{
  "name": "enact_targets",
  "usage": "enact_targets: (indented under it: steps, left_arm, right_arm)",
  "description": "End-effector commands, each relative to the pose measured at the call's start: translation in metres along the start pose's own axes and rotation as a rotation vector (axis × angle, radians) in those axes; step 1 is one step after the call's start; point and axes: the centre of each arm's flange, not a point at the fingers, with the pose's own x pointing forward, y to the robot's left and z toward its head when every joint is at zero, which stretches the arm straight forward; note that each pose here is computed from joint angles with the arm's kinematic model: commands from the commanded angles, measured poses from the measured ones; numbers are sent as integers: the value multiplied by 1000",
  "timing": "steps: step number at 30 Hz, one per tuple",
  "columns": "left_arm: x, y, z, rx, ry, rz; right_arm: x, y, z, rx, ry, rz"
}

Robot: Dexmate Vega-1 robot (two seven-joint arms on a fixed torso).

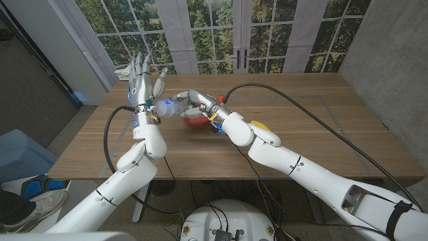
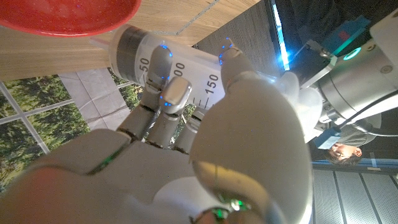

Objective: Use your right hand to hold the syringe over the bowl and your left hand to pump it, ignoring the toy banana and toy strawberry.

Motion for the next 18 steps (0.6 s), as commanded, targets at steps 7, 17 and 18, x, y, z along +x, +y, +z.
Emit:
enact_targets:
  steps: [7, 17, 18]
  left_arm:
    - [-10, 17, 17, -36, -63, 36]
    - [-16, 23, 16, -169, -70, -12]
    - [-16, 24, 15, -192, -65, -26]
  right_arm:
    - [4, -3, -10, 14, 16, -31]
    - [5, -6, -13, 8, 24, -63]
    - [5, -6, -14, 13, 19, -70]
